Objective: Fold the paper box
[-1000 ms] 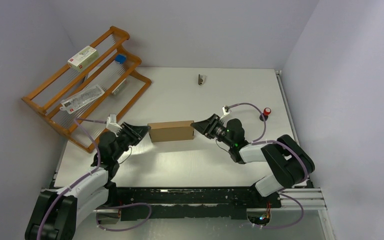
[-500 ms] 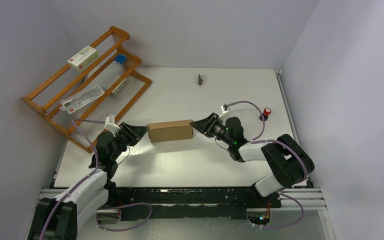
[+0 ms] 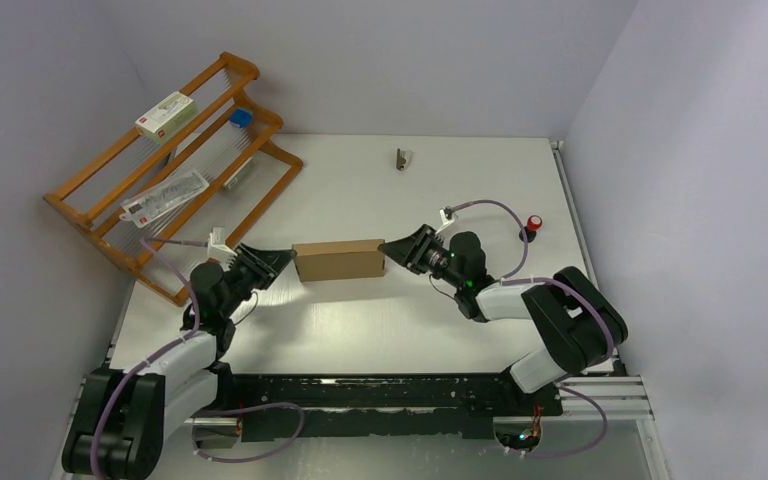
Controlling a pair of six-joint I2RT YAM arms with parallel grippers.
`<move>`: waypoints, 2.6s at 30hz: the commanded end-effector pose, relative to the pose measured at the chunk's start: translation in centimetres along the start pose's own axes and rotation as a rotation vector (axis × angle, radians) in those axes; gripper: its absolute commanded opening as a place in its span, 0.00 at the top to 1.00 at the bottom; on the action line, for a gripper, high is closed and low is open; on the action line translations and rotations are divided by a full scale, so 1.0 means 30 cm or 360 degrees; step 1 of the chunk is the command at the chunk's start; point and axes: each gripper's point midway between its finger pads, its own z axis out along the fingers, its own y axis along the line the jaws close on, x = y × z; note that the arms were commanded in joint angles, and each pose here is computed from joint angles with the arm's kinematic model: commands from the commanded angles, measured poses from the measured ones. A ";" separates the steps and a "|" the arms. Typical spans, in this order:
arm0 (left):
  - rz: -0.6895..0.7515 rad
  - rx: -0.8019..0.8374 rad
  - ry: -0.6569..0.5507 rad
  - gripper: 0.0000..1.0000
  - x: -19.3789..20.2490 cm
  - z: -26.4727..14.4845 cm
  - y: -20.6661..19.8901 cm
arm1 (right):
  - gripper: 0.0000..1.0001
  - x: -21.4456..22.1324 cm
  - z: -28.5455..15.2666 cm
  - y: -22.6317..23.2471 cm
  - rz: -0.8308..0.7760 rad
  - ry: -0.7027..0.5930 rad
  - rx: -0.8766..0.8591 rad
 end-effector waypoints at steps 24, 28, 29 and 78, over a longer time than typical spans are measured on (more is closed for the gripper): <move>0.0007 -0.0294 0.0175 0.90 0.078 -0.044 0.166 | 0.79 0.138 -0.079 -0.202 0.0457 0.0386 0.0204; -0.0028 -0.0269 0.0188 0.89 0.074 -0.032 0.151 | 0.86 0.160 -0.087 -0.226 0.0501 0.0417 0.0230; -0.0033 -0.0268 0.0186 0.88 0.071 -0.028 0.149 | 0.86 0.164 -0.087 -0.232 0.0496 0.0431 0.0247; 0.1446 -0.0657 -0.0077 0.03 -0.330 -0.152 -0.201 | 0.00 -0.003 0.058 0.329 -0.2026 0.0965 -0.0305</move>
